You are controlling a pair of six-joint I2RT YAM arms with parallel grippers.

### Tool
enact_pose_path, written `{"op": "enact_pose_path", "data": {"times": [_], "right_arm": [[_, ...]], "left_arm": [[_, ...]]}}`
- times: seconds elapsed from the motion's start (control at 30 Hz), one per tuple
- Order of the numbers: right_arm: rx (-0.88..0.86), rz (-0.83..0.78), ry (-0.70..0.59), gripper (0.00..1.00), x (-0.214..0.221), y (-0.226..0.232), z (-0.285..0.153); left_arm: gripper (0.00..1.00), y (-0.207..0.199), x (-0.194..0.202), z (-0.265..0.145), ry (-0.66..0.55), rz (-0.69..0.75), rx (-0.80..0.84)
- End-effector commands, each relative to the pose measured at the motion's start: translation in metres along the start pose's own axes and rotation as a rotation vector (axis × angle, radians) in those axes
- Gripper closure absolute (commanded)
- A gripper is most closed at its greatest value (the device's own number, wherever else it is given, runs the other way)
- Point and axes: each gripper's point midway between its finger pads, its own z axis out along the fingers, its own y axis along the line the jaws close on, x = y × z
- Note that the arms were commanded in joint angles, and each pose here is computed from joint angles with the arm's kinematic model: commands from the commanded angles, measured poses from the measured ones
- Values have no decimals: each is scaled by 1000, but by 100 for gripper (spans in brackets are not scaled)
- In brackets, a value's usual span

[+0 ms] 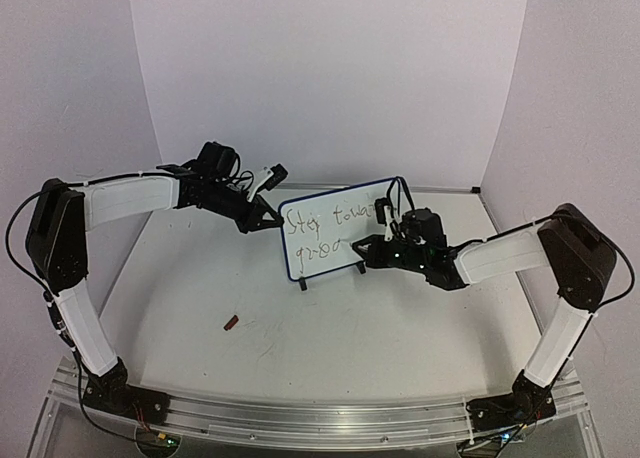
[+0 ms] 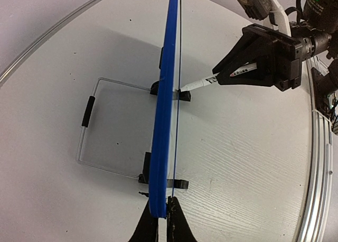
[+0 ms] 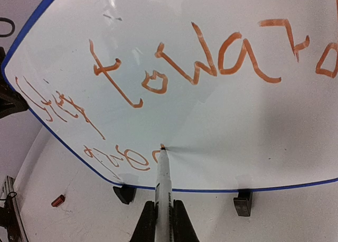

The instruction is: Write a sentence on the whiteboard

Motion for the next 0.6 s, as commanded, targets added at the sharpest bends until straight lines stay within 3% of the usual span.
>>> {"op": "enact_pose_path", "data": {"times": [0.0, 0.57], "right_arm": [[22, 14, -2, 100, 4, -9, 9], [53, -7, -64, 100, -12, -9, -8]], "left_arm": [[100, 5, 38, 12, 137, -29, -22], [100, 6, 39, 12, 140, -28, -25]]}}
